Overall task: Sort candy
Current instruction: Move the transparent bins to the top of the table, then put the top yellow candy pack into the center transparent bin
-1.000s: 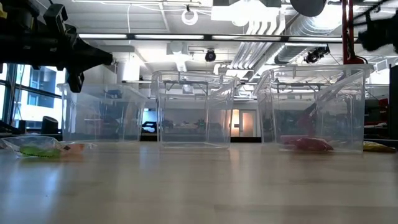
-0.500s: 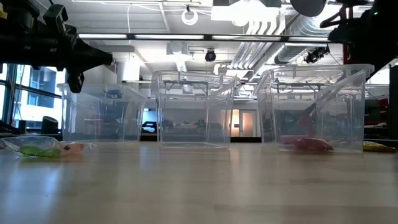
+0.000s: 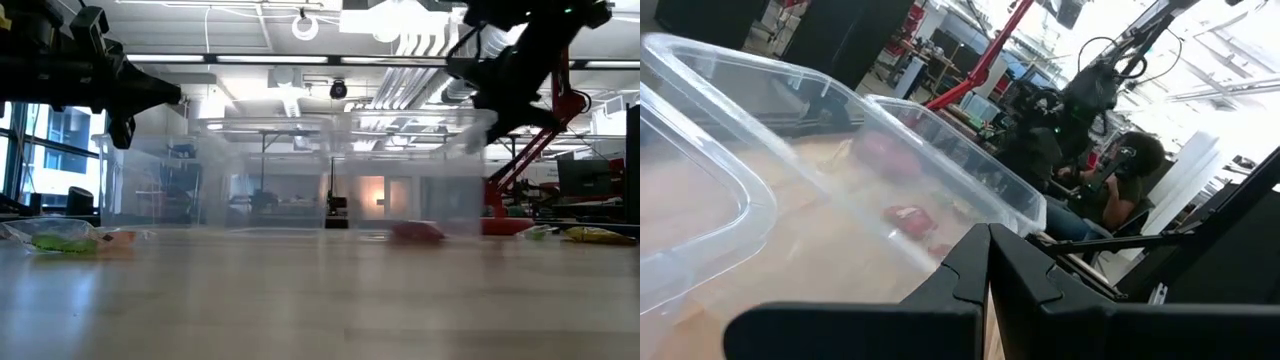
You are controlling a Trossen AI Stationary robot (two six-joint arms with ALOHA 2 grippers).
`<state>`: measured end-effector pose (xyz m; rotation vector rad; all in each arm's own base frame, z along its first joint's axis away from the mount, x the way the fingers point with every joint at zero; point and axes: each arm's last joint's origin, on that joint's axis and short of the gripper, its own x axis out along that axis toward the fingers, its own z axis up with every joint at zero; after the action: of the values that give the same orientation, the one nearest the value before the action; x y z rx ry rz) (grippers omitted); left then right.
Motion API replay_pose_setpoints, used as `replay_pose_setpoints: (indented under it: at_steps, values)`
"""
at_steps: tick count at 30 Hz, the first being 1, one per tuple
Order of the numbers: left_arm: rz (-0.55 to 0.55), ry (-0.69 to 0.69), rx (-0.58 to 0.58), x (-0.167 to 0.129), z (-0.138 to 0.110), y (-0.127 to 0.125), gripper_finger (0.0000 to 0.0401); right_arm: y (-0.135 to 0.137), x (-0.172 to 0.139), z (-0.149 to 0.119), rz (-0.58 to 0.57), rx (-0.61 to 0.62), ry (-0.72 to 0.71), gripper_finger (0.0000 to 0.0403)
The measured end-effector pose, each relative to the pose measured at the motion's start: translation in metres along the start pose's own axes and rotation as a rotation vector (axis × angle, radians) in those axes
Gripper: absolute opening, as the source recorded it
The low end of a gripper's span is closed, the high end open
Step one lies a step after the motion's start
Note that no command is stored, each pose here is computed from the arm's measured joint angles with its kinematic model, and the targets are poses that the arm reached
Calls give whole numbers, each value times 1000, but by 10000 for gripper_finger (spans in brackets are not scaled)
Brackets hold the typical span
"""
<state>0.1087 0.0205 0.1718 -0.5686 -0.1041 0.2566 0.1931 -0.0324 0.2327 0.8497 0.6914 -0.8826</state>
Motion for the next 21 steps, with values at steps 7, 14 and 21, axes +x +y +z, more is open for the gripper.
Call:
replay_pose_setpoints:
  at_steps: [7,14,21]
  values:
    - [0,0,0,0,0,0,1,-15,-3,1,-148,-75,123,0]
    - [0,0,0,0,0,0,1,-36,-15,-8,-325,-13,208,5]
    - [0,0,0,0,0,0,1,-42,-15,-12,-375,-26,249,81]
